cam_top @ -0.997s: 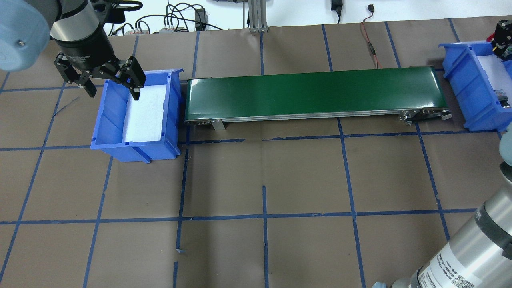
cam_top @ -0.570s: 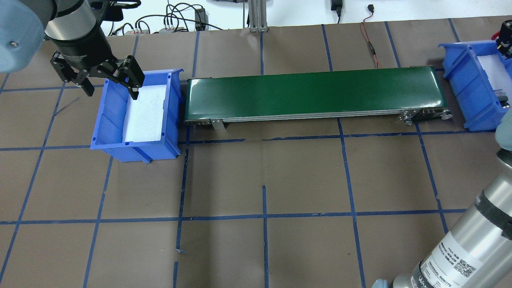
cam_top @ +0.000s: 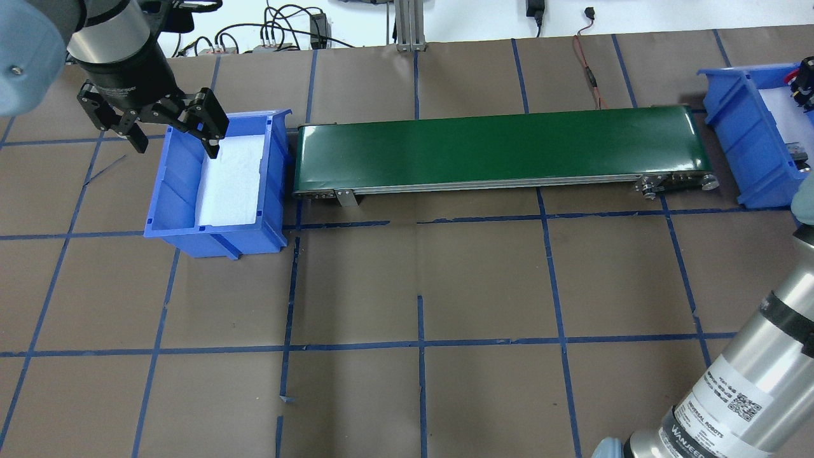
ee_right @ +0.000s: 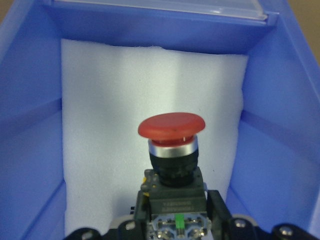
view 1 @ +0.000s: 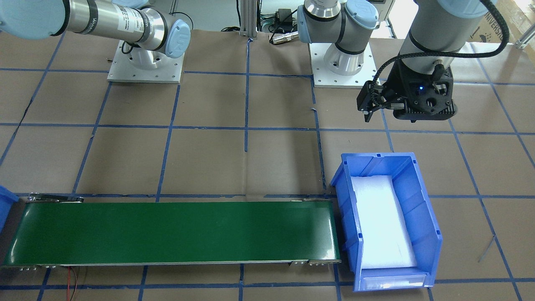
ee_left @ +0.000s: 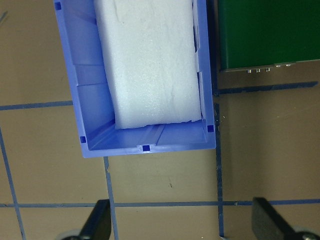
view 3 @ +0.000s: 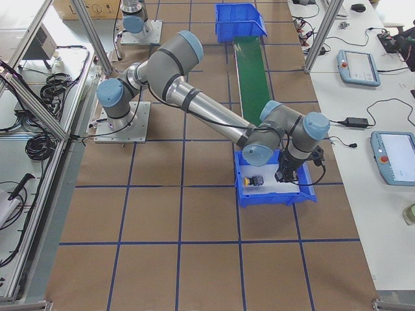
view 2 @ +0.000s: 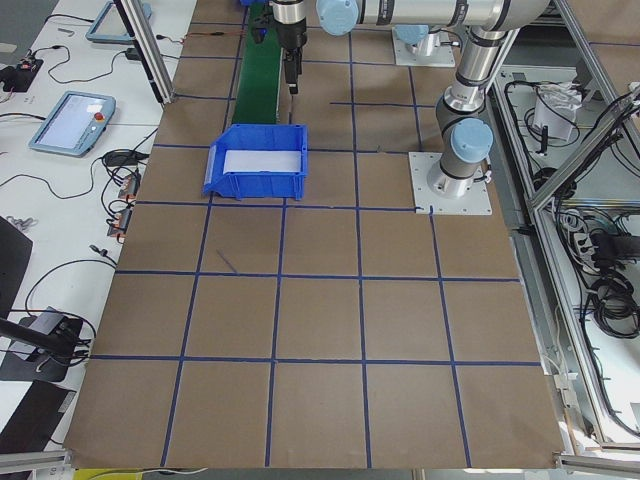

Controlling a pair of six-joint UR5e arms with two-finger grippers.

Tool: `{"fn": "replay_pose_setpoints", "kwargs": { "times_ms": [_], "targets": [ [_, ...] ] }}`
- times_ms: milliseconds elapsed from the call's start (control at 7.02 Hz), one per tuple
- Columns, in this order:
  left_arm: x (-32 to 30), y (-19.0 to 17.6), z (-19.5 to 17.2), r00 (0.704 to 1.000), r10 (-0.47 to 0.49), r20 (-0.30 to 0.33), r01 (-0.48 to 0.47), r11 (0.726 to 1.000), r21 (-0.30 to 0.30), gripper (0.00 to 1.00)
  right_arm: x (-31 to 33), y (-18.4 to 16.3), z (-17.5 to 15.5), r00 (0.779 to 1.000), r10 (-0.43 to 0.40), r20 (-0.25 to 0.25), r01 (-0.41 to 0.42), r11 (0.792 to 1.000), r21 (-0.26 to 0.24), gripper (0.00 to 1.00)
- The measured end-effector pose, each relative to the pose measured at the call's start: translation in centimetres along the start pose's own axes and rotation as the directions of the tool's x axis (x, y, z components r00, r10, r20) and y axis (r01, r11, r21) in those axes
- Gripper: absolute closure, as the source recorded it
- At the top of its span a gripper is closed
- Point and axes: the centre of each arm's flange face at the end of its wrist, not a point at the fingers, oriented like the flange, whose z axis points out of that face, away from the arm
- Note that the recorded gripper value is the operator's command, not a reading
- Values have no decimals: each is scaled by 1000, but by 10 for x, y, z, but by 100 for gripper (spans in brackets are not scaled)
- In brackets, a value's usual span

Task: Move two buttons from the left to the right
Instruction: 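Lower the red button into the bin and open the right gripper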

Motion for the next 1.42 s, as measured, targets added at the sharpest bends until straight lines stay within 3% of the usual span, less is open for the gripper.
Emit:
{"fn": "replay_pose_setpoints", "kwargs": {
  "times_ms": [855,997,1140,1425],
  "targets": [
    [-4,-13,12,1000,-6,2,6,1000,5,0,-4,-10,39,998,-6,67,6,1000,-3,85],
    [-4,-13,12,1000,-6,2,6,1000,7,0,-5,-10,43,997,-6,73,7,1000,-9,77],
    [-3,-13,12,1000,-5,2,5,1000,7,0,-6,-10,44,997,-7,75,8,1000,-11,48],
    [-3,-14,14,1000,-5,1,5,1000,4,0,-6,-10,44,997,-9,75,10,1000,-11,40]
  ]
}}
